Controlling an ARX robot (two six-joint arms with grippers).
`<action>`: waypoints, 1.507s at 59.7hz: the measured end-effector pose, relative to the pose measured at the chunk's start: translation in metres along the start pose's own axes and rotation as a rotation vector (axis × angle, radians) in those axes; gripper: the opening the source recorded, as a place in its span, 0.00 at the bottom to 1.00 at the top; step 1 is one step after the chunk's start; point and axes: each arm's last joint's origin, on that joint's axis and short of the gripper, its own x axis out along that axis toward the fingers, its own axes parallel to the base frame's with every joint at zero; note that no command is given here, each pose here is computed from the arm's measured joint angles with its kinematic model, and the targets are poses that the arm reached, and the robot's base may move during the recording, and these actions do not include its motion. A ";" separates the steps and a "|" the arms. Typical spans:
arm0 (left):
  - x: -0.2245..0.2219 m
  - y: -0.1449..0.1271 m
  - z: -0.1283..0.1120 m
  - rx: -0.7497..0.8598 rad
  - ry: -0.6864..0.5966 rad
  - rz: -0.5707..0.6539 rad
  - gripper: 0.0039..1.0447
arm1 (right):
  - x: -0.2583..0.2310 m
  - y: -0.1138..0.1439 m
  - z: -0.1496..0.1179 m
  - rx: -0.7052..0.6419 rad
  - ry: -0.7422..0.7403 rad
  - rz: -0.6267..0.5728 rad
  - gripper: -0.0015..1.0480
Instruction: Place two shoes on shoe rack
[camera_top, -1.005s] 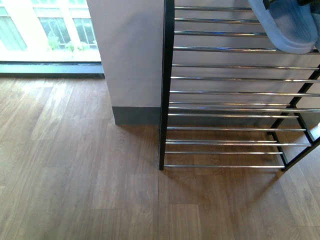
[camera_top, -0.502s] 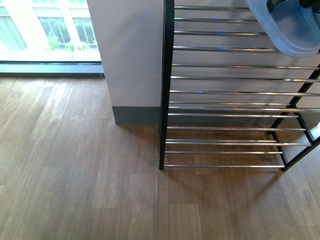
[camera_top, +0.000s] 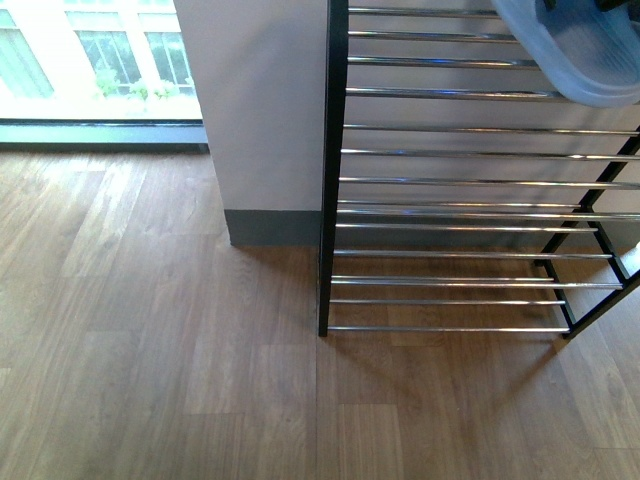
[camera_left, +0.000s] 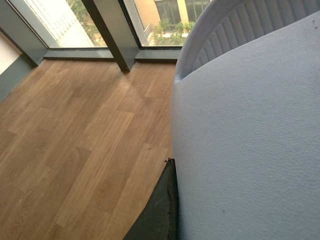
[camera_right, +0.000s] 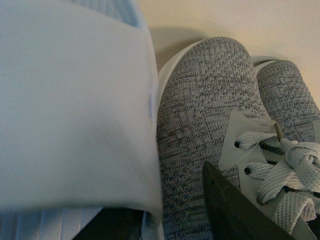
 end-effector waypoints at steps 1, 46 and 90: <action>0.000 0.000 0.000 0.000 0.000 0.000 0.01 | 0.000 0.000 0.000 0.003 -0.002 0.000 0.33; 0.000 0.000 0.000 0.000 0.000 0.000 0.01 | -0.056 -0.018 0.003 0.150 -0.173 0.158 0.91; 0.000 0.000 0.000 0.000 0.000 0.000 0.01 | -0.199 -0.076 -0.101 0.624 -0.694 0.231 0.91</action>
